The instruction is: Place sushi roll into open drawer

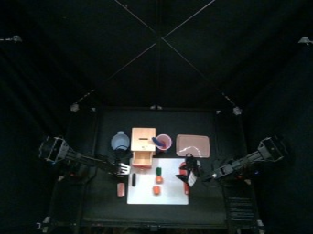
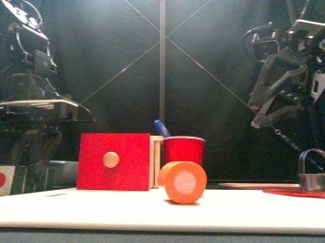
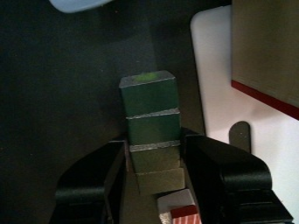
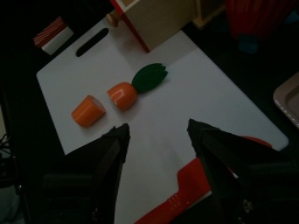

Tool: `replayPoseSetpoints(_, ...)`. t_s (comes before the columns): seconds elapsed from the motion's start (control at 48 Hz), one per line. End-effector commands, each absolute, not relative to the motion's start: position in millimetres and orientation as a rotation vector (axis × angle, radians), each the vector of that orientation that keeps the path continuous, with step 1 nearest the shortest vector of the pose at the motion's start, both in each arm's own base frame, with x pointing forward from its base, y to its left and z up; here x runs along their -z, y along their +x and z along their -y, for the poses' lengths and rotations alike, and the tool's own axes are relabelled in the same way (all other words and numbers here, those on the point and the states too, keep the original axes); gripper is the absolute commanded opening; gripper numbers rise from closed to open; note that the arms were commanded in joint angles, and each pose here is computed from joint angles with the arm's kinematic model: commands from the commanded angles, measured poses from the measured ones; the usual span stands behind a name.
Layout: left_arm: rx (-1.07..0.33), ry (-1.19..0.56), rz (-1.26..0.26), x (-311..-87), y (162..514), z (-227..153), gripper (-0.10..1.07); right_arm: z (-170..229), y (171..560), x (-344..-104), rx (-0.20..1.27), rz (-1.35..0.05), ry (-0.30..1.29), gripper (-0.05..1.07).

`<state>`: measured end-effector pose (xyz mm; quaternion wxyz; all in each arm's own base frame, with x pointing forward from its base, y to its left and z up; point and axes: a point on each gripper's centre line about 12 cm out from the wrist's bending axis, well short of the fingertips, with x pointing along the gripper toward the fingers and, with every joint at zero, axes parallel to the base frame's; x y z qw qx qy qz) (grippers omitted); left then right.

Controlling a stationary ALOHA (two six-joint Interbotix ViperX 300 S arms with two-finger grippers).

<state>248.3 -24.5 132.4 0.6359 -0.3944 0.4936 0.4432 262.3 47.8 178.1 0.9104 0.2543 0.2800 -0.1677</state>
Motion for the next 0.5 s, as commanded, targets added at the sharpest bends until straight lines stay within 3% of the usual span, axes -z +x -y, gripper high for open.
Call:
replayPoseSetpoints(0.0,-0.946,-0.894,-1.082,-165.2,249.0,23.8,0.74,-47.0,263.0,-185.0,0.341,-0.555,0.536,0.89)
replayPoseSetpoints(0.104,-0.839,-0.786,-1.041,-204.7,243.9,17.3,0.74,-45.0,263.7,-186.1,0.346,-0.549,0.535,0.89)
replayPoseSetpoints(0.25,-0.614,-0.502,-0.988,-257.8,254.0,4.7,0.74,-44.3,264.3,-186.2,0.349,-0.548,0.536,0.89)
replayPoseSetpoints(0.479,-0.309,-0.139,-1.011,-288.4,291.2,-10.6,0.75,-43.0,265.7,-187.9,0.358,-0.543,0.548,0.89)
